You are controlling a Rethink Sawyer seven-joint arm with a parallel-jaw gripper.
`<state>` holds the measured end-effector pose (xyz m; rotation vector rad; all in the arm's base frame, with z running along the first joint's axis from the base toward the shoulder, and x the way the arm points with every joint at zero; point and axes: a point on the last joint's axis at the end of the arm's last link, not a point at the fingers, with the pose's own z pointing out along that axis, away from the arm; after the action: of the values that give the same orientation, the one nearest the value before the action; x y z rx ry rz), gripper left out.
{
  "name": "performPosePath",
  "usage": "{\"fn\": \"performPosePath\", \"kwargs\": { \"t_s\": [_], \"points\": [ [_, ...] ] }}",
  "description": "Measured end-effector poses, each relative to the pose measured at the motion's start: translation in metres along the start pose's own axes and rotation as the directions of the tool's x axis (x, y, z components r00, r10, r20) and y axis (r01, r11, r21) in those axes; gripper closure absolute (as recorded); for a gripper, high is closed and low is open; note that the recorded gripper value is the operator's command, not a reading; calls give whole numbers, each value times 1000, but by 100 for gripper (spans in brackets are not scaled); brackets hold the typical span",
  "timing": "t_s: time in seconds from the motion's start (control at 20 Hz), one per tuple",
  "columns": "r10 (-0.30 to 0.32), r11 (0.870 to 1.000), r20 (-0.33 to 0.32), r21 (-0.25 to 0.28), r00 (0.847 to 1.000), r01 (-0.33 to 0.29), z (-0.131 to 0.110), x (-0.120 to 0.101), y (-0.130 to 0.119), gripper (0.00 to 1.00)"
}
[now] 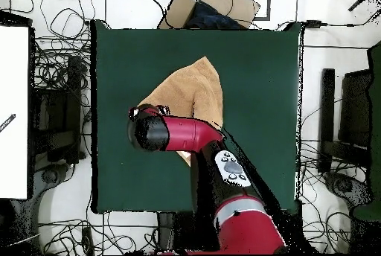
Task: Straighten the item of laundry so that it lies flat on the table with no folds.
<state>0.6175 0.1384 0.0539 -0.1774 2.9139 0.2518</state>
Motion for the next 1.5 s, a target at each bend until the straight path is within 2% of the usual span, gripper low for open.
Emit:
{"fn": "performPosePath", "kwargs": {
  "t_s": [0.4,1.0,1.2,1.5],
  "points": [
    [-6,1000,-28,11,1000,6,8,13,2,0],
    [35,999,-161,-23,986,-39,69,69,-1,0],
    [49,998,-160,-24,986,-53,87,84,-7,0],
    [28,999,-122,-20,992,-30,87,87,-7,0]
  ]
}}
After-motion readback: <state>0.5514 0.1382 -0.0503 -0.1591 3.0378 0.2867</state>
